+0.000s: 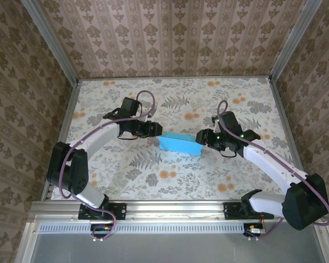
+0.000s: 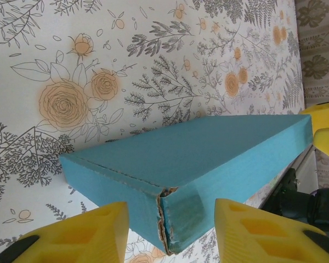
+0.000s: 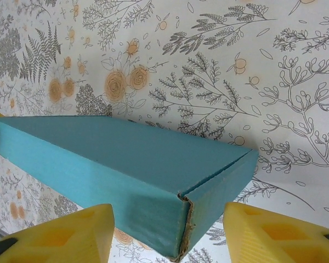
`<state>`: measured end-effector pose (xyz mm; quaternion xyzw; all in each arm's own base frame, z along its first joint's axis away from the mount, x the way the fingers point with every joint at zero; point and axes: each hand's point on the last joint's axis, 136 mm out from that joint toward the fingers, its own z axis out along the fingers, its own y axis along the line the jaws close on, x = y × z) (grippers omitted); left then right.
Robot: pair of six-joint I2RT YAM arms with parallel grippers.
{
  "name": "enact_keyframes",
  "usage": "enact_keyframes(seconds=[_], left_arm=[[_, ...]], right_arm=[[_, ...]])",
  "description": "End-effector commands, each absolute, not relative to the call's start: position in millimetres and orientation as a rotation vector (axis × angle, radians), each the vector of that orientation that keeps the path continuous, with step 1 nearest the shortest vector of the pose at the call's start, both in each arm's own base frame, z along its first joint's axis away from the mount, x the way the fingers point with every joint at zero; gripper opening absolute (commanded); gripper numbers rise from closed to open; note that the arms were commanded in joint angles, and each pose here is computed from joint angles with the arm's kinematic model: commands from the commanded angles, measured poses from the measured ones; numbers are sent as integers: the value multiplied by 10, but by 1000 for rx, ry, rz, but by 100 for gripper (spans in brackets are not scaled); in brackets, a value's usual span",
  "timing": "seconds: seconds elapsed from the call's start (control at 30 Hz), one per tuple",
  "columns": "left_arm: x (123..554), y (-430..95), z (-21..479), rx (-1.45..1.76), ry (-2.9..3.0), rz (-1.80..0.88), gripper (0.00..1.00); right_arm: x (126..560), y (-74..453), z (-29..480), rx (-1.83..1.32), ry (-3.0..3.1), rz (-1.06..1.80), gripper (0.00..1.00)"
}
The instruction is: Fold the paper box
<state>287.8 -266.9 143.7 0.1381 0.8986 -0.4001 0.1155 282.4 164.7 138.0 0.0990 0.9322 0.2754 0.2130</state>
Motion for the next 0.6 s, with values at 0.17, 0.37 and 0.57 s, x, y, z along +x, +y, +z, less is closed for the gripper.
enact_keyframes(seconds=[0.17,0.37,0.57], left_arm=[[2815,-2730,1416,387,2621,-1261,38],[2750,-2710,1430,383,2619,-1263,33],[2634,-2712,1494,399,2578,-1260,33]], right_arm=[[2857,1693,1325,290,2595,800,47],[2863,1696,1342,263,2583,791,44],[2755,1766,1320,143,2555,769,43]])
